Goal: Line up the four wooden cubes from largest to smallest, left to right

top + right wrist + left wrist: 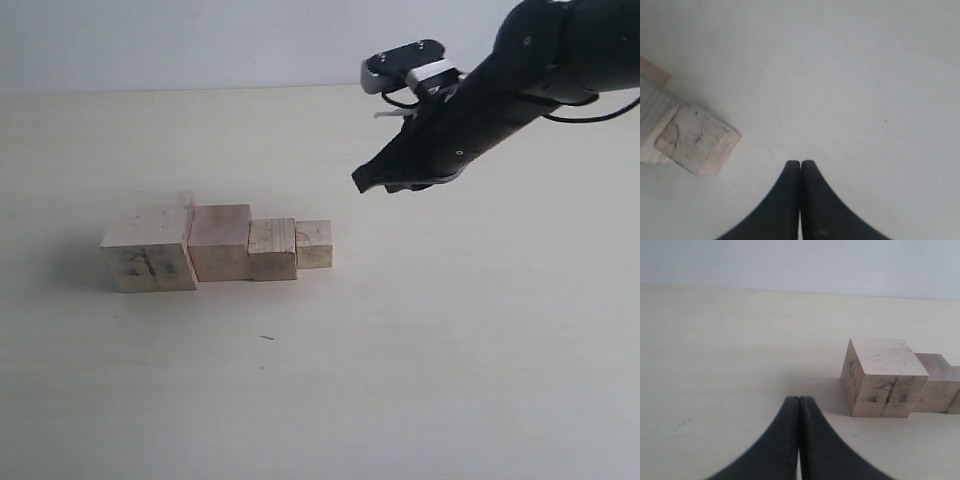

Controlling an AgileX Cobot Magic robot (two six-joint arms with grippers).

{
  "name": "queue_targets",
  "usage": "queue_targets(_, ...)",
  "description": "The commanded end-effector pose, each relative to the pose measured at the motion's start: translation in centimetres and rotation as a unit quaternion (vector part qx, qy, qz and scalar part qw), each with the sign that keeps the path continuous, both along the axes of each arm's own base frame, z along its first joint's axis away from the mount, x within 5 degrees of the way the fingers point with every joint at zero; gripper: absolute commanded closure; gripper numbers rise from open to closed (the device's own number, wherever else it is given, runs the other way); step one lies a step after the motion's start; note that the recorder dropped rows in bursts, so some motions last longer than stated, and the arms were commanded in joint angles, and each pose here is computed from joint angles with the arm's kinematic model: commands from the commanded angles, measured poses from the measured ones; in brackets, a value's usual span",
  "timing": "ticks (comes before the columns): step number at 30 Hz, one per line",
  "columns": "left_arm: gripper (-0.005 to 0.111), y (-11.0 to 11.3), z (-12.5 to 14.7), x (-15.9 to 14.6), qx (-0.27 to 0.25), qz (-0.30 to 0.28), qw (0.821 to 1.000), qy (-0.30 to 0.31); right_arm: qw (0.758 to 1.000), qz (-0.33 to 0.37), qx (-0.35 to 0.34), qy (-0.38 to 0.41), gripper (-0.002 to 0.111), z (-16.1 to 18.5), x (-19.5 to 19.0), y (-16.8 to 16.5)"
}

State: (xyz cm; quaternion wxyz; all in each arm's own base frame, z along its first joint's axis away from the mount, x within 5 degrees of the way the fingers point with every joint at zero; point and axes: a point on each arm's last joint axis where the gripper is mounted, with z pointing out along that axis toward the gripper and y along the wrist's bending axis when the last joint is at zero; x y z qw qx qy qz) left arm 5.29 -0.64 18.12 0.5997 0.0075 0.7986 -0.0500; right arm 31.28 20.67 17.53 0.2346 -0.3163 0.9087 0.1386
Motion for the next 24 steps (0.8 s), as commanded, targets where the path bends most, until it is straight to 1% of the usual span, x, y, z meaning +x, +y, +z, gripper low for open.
queue_targets(1,0.107,0.0,0.0,0.0,0.000,-0.002,1.000,-0.006,0.994,-0.083,0.059,-0.031,0.108,2.6,-1.9,-1.6)
queue_targets(7,0.107,0.0,0.0,0.0,0.000,-0.002,1.000,-0.006,0.991,-0.097,0.088,-0.035,0.108,5.7,-4.8,-3.2)
queue_targets(11,0.107,0.0,0.0,0.0,0.000,-0.002,1.000,-0.006,0.984,-0.118,0.123,-0.049,0.108,8.0,-5.8,-3.8)
queue_targets(14,0.107,0.0,0.0,0.0,0.000,-0.002,1.000,-0.006,0.985,-0.100,0.122,-0.074,0.108,9.1,-6.2,-4.1)
queue_targets(20,0.107,0.0,0.0,0.0,0.000,-0.002,1.000,-0.006,0.980,-0.103,0.145,-0.090,0.108,10.6,-6.8,-4.4)
queue_targets(24,0.107,0.0,0.0,0.0,0.000,-0.002,1.000,-0.006,0.982,-0.074,0.123,-0.124,0.108,11.5,-7.2,-4.8)
